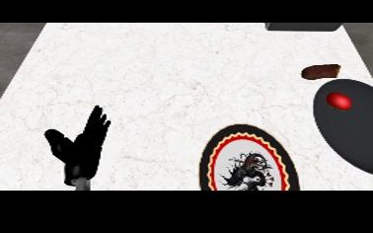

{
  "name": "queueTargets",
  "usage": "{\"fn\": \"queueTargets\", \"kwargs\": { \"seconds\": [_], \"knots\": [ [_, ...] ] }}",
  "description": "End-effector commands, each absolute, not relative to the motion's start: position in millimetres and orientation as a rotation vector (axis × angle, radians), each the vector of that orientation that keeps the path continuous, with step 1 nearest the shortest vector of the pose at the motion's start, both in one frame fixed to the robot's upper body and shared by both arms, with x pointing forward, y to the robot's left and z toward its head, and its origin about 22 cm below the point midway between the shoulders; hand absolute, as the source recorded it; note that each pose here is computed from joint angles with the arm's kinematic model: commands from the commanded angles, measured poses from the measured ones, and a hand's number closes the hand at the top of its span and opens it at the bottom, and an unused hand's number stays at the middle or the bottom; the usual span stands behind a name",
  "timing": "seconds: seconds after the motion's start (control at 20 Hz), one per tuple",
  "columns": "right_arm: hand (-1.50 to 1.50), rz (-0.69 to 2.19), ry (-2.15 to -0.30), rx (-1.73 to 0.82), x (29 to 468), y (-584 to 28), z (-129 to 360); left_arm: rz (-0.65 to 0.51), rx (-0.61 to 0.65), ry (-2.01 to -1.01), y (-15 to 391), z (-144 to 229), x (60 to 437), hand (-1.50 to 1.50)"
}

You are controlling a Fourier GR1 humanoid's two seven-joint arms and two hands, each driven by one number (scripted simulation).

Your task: Pick the tomato from the plate and place it in the pan

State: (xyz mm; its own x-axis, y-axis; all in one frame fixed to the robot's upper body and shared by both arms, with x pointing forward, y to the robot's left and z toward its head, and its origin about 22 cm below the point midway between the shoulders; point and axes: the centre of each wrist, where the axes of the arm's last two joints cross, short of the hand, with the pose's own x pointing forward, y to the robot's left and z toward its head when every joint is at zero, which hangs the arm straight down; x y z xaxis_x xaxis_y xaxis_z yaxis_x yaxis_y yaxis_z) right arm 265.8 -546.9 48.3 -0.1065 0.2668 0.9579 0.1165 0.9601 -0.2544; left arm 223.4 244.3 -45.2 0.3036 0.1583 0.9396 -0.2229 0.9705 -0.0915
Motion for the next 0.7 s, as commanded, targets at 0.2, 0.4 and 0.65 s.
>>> {"fn": "queueTargets", "kwargs": {
  "seconds": [0.2,0.4,0.65],
  "knots": [
    [-1.5,0.171,-1.777,-0.059,216,-582,56,0.268,0.072,-1.242,257,-47,218,0.0],
    [-1.5,0.148,-1.785,-0.084,203,-589,60,0.283,0.067,-1.221,256,-45,214,0.0],
    [-1.5,0.135,-1.767,-0.122,186,-581,30,0.28,0.063,-1.231,242,-37,227,0.0]
  ]
}}
